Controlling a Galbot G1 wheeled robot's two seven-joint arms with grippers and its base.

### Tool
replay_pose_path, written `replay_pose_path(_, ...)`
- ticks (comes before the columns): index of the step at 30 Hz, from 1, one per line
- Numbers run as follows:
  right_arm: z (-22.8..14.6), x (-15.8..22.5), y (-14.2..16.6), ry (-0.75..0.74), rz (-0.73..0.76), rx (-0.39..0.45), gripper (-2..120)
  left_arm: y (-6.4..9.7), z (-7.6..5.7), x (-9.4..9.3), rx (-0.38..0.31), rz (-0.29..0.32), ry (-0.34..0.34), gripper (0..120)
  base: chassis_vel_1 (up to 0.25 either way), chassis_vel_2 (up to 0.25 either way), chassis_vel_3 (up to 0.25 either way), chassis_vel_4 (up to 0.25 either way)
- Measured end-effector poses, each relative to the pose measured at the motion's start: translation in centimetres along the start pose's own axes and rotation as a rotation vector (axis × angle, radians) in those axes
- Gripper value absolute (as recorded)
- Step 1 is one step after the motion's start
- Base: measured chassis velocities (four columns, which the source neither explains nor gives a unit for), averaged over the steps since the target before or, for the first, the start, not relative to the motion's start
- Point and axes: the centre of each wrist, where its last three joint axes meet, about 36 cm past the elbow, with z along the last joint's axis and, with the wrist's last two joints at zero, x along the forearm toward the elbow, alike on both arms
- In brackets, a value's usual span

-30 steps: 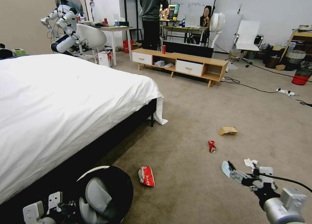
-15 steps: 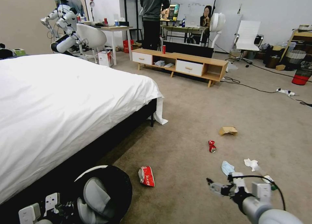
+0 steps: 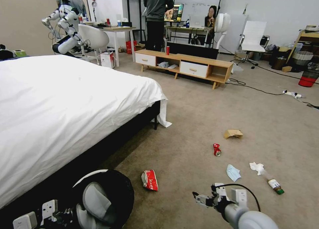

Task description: Pick up the trash bin, then pick up the garbage from the floor and place it into the trash bin.

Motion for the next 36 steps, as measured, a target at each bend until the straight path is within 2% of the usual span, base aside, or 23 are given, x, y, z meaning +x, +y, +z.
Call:
replay_pose_path(14, -1.6, -4.4, 2.2, -0.011, -0.076, 0.002, 100, 0.3, 0.5, 0.3, 0.017, -0.014, 0.008, 1, 0.0, 0.0, 0.0, 0.0)
replay_pose_path(21, -2.6, -7.6, 4.7, -0.005, -0.125, -0.011, 100, 0.4, 0.4, 0.8, 0.019, -0.024, 0.0, 1, 0.0, 0.0, 0.0, 0.0)
replay_pose_path(28, -2.0, -11.8, 5.4, 0.033, -0.113, -0.013, 100, 0.7, 0.2, 1.1, 0.021, -0.033, -0.008, 1, 0.0, 0.0, 0.0, 0.0)
replay_pose_path(36, -0.4, -14.8, 5.7, 0.065, -0.087, -0.002, 100, 0.7, 0.3, 1.3, 0.028, -0.034, -0.01, 1, 0.0, 0.0, 0.0, 0.0)
